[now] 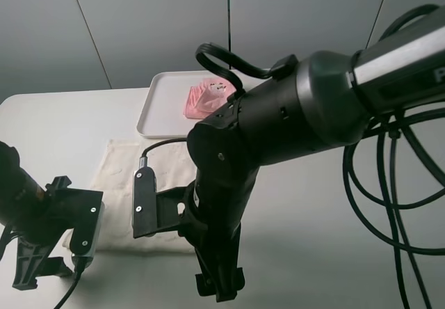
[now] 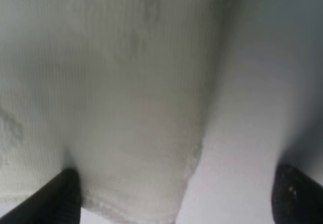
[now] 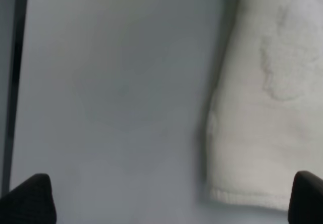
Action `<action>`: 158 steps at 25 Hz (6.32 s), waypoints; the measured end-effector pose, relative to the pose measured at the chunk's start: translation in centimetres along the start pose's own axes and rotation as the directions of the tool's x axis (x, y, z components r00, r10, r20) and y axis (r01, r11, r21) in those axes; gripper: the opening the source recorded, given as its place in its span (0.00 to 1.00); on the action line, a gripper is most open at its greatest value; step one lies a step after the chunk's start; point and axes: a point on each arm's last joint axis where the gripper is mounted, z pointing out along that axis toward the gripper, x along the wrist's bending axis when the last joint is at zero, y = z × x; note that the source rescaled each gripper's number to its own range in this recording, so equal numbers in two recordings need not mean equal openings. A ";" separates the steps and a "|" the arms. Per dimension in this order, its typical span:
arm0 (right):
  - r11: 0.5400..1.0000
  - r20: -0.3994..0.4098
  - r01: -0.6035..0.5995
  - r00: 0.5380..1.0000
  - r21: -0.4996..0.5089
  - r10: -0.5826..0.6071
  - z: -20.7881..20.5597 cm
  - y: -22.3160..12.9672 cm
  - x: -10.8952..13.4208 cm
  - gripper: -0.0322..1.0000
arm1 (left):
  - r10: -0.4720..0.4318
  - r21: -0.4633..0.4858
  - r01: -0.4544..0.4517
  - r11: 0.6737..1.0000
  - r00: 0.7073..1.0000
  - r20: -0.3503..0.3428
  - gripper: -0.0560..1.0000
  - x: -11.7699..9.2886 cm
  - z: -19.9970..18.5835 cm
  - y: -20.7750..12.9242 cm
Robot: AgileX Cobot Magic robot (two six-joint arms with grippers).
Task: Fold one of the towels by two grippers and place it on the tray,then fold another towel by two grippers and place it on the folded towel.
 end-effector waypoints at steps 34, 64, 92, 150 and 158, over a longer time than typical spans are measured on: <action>0.988 0.005 -0.058 0.998 0.141 0.057 3.8 0.3 -1.3 1.00 | 0.003 0.000 -0.003 1.000 1.000 0.000 0.98 0.0 0.1 0.0; 0.986 0.059 -0.093 0.995 0.135 0.086 3.9 0.5 -1.8 0.04 | 0.003 -0.007 -0.003 1.000 1.000 -0.013 0.78 0.2 0.1 0.1; 0.895 0.112 -0.446 0.890 0.016 0.442 -3.3 -0.1 -2.3 0.03 | -0.301 -0.223 0.255 0.941 0.931 -0.208 0.06 1.2 -5.4 0.7; 0.350 0.132 -0.818 0.327 -0.455 0.936 -3.2 -6.9 -13.2 0.40 | -0.826 -0.624 0.573 0.532 0.514 -0.232 0.49 10.5 -5.0 1.1; 0.325 0.137 -0.851 0.294 -0.413 0.946 -3.2 -7.1 -12.9 1.00 | -0.890 -0.579 0.700 0.418 0.444 -0.106 0.92 11.6 -5.6 0.6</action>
